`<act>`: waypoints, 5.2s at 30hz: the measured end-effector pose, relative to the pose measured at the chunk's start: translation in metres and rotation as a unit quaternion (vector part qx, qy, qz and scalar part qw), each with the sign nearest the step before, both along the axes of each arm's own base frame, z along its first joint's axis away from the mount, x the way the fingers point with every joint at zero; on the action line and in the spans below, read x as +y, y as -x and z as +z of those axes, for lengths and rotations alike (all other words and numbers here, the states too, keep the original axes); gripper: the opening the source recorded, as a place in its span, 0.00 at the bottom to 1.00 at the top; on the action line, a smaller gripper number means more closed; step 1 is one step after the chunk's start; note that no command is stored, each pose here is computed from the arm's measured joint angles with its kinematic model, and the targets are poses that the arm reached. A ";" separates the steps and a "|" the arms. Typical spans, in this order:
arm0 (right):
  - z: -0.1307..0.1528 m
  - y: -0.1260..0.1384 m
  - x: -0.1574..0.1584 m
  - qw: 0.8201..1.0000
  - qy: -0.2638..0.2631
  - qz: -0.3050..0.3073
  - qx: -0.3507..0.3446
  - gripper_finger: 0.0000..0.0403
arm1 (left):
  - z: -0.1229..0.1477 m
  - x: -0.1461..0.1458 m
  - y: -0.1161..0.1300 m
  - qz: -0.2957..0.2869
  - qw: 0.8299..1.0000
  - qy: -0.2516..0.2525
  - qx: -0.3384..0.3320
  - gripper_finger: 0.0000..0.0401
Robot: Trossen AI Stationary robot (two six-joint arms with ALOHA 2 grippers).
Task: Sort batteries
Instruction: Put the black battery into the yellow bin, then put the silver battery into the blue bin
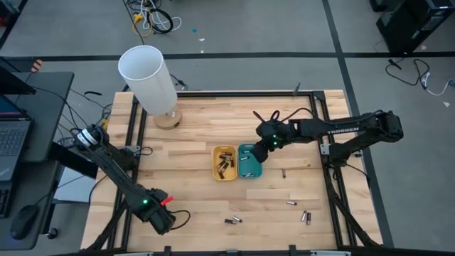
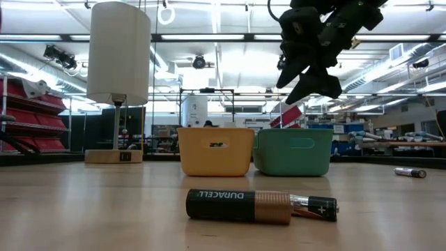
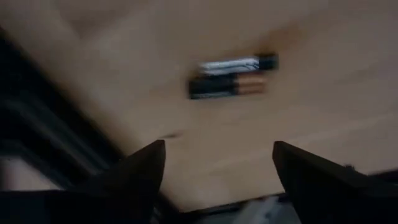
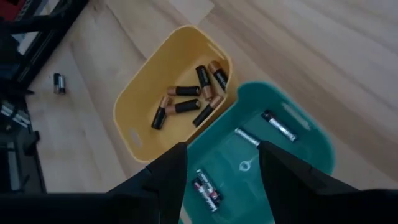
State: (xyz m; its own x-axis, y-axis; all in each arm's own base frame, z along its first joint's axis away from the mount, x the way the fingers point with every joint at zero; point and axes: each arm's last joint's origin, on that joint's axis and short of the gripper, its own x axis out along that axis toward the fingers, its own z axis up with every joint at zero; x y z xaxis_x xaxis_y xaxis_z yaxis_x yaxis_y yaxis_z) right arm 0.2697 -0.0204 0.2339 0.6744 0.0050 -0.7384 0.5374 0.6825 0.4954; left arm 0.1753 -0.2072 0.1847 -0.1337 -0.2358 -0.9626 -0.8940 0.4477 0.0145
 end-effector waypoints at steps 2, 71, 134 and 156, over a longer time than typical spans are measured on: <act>0.000 0.000 0.003 1.000 -0.005 0.000 0.000 0.46 | -0.007 -0.005 -0.001 0.016 0.999 0.018 -0.032 0.81; 0.000 0.000 0.006 0.999 0.025 0.028 0.000 0.46 | 0.008 0.011 -0.031 -0.096 0.995 -0.021 -0.023 0.60; -0.078 0.074 0.058 0.929 -0.123 -0.146 0.316 0.43 | 0.042 0.186 -0.186 -0.221 0.911 -0.213 -0.276 0.80; -0.097 0.065 0.061 0.918 -0.114 -0.199 0.323 0.30 | 0.053 0.187 -0.188 -0.182 0.916 -0.225 -0.278 0.70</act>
